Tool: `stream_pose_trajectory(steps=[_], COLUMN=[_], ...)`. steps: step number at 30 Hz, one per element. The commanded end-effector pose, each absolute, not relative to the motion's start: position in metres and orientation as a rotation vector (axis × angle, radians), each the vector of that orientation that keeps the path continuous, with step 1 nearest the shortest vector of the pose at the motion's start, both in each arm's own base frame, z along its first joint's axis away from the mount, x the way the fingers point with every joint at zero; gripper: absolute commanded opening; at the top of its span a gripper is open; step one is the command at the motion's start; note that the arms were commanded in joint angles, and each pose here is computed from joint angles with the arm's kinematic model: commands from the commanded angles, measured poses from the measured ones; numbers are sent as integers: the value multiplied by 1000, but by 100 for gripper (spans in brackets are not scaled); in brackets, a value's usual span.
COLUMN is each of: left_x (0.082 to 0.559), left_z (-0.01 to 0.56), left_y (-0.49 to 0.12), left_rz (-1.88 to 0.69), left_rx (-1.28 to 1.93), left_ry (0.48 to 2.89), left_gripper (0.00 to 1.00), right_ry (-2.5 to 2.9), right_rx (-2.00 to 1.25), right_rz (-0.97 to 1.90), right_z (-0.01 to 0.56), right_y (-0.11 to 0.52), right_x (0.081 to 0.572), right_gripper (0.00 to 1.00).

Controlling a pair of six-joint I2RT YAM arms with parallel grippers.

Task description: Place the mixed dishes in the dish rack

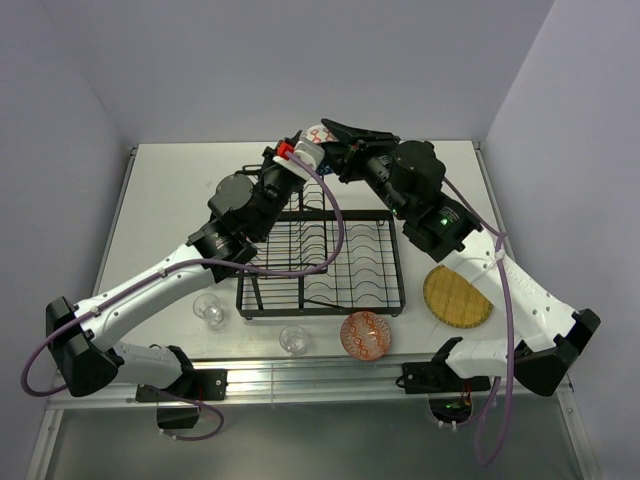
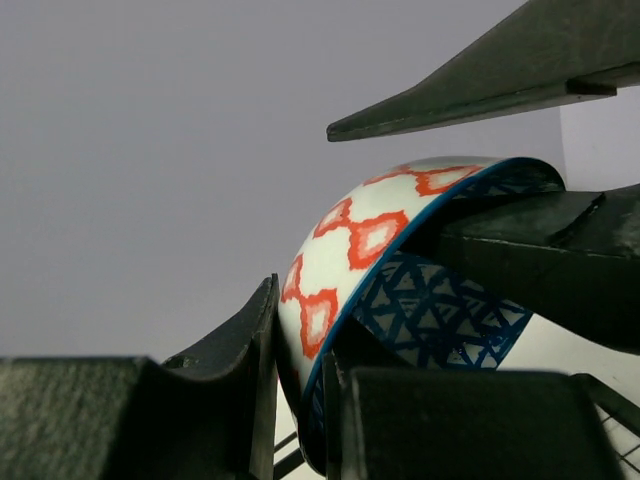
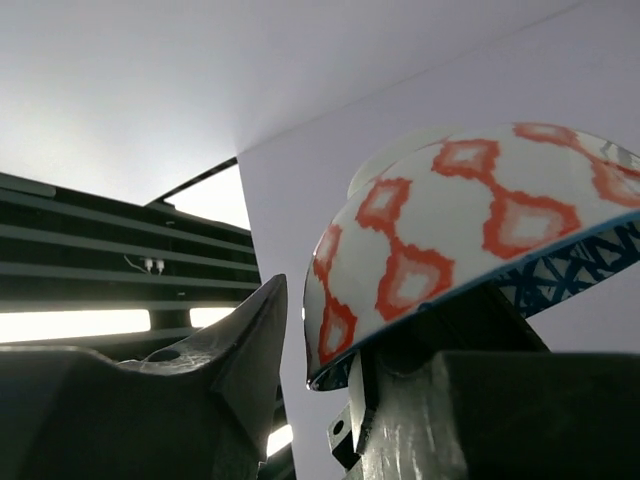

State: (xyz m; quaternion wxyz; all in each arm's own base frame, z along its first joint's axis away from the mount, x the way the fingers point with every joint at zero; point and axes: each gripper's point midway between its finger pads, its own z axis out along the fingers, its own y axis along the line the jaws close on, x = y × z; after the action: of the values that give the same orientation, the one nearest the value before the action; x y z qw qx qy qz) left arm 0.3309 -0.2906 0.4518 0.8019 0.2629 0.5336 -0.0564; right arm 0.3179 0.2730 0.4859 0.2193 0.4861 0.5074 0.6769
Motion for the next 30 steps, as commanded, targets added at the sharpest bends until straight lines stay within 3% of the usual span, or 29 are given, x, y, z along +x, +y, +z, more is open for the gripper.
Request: stream_pose_trajectory(steps=[1, 4, 5, 9, 11, 12, 13, 15, 16, 23, 30], left_x=[313, 314, 314, 313, 311, 308, 307, 304, 303, 302, 281], left_z=[491, 489, 488, 485, 484, 488, 482, 485, 483, 494, 568], left_y=[-278, -279, -280, -280, -278, -274, -274, -267, -266, -240, -170], left_rz=[-123, -105, -101, -107, -118, -127, -132, -134, -139, -113, -177], left_rx=[503, 512, 521, 513, 508, 498, 503, 476, 469, 366, 116], left_ry=[1023, 1021, 1021, 1034, 1039, 1033, 1037, 1025, 1029, 1052, 1021], left_gripper=[0, 0, 0, 0, 16, 28, 54, 70, 99, 99, 99], right_ry=[1201, 1211, 1217, 1244, 1242, 1239, 1236, 1223, 1224, 1168, 1136], right_rx=[1408, 1403, 1395, 1338, 1294, 1277, 1266, 1234, 1224, 1111, 931], right_rz=[1995, 1975, 1969, 1923, 1892, 1888, 1878, 1871, 1861, 1854, 1669], right_z=[526, 522, 521, 524, 530, 533, 535, 538, 538, 560, 544], right_y=[254, 254, 255, 256, 254, 253, 252, 250, 249, 239, 186], right_x=[316, 317, 318, 320, 320, 320, 320, 319, 319, 312, 298], right_gripper=[36, 17, 0, 0, 0, 0, 0, 0, 0, 0, 0])
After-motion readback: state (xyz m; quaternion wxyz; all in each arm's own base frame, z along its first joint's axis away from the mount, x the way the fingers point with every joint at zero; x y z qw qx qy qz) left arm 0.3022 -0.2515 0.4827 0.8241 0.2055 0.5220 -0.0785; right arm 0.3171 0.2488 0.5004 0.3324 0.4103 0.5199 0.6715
